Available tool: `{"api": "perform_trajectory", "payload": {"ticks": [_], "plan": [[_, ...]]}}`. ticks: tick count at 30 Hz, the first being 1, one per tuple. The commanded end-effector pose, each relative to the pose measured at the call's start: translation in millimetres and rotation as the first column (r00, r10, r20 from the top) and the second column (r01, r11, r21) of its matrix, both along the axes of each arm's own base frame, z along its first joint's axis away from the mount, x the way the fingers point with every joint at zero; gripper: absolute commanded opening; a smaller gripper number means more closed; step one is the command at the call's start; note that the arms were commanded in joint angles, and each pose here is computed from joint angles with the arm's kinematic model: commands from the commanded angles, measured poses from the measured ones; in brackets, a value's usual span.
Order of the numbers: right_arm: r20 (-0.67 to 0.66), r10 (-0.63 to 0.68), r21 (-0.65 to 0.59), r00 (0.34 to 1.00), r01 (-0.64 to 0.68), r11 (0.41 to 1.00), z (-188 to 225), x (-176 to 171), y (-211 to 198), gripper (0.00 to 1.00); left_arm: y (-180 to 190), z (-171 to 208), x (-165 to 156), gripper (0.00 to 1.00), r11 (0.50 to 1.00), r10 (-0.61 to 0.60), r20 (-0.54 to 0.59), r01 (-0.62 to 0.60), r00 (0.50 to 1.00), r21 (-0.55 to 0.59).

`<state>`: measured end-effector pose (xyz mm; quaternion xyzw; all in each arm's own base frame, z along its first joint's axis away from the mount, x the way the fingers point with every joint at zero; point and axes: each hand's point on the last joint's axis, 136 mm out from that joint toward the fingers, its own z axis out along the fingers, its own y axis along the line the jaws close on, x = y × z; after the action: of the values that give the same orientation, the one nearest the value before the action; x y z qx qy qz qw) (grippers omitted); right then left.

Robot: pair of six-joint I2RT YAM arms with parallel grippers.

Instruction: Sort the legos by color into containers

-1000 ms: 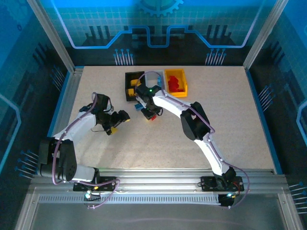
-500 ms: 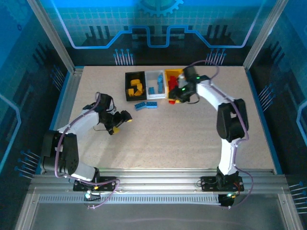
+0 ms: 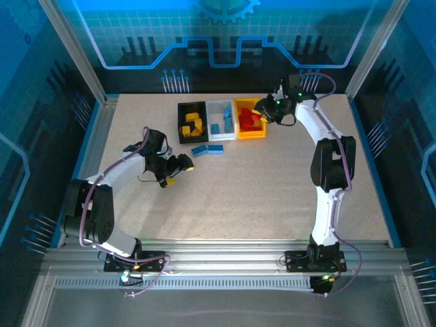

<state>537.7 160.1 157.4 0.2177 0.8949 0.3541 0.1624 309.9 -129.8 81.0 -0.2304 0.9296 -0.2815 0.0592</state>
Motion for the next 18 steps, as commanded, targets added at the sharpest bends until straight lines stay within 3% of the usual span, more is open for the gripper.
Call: {"api": "perform_trajectory", "payload": {"ticks": [1, 7, 13, 18], "plan": [[-0.085, -0.059, -0.015, 0.995, 0.058, 0.998, -24, 11, -9, 0.21, -6, 5, -1, 0.88, 0.999, -0.038, -0.004, 0.038, 0.999, -0.019], [-0.111, -0.069, -0.035, 0.991, 0.066, 0.997, -41, 25, -8, 0.29, -5, 4, -3, 0.88, 0.999, -0.039, -0.014, 0.038, 0.999, -0.014], [-0.122, -0.073, -0.044, 0.99, 0.068, 0.997, -47, 25, -9, 0.54, -4, 4, -2, 0.88, 0.999, -0.036, -0.015, 0.036, 0.999, -0.009], [-0.113, -0.055, -0.047, 0.992, 0.049, 0.998, -40, 19, -8, 0.58, -3, 7, 6, 0.89, 0.998, -0.054, -0.001, 0.054, 0.999, 0.014]]}}
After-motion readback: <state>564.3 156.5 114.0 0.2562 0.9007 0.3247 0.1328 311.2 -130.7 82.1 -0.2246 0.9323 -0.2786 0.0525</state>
